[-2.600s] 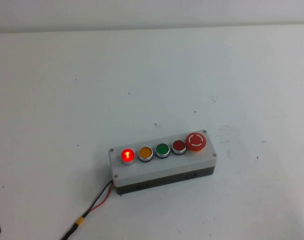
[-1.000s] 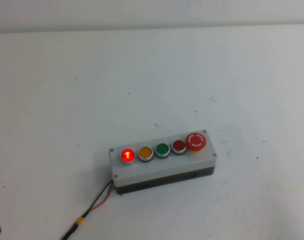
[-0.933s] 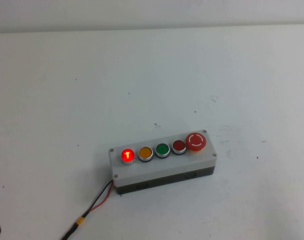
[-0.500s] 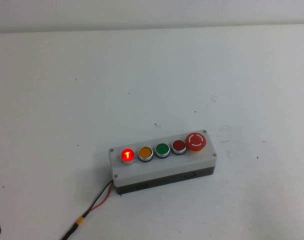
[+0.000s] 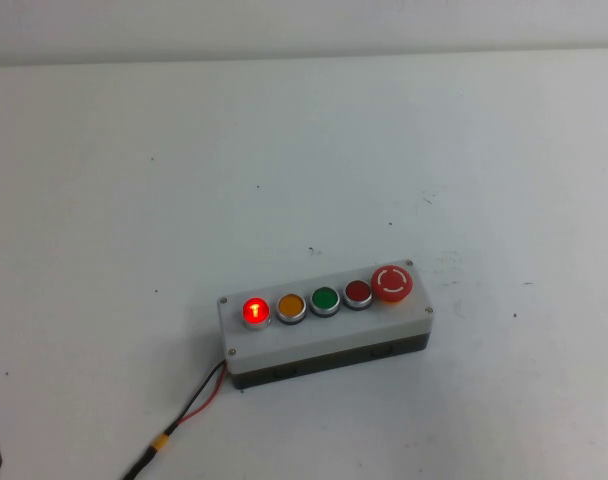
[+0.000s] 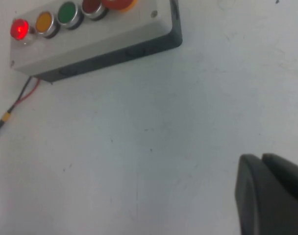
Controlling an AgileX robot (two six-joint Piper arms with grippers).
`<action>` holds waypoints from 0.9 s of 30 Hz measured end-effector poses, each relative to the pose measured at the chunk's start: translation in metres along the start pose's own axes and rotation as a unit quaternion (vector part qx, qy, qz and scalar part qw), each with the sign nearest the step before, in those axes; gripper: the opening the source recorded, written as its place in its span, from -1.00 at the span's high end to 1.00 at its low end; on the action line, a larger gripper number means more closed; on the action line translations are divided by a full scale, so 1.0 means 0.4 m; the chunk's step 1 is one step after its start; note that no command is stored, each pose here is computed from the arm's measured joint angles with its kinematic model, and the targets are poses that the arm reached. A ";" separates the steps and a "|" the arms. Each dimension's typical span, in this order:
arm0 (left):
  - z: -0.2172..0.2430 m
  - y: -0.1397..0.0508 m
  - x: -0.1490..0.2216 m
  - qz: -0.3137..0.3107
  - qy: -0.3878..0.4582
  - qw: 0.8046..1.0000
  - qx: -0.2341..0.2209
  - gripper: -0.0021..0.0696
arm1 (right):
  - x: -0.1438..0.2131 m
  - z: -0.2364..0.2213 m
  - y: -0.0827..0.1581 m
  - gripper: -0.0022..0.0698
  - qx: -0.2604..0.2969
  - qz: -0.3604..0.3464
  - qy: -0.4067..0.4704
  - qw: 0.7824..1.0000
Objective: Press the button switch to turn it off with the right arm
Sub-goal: Press the button to turn off
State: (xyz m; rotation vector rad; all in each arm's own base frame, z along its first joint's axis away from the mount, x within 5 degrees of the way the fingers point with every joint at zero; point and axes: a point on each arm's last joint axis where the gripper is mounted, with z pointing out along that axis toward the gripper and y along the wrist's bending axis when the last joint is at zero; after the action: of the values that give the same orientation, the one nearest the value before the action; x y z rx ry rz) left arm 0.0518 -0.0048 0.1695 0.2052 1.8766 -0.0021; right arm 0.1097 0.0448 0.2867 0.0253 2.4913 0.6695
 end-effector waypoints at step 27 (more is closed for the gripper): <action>0.000 0.000 0.000 0.000 0.000 1.000 0.000 0.95 | -0.228 0.429 0.527 0.98 -0.052 -0.314 0.176 0.931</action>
State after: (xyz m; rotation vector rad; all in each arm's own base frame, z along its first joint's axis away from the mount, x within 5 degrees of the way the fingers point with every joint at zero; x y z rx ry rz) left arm 0.0518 -0.0048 0.1695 0.2052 1.8766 -0.0021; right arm 0.2507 0.2938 0.3080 -0.9673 2.5613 0.5534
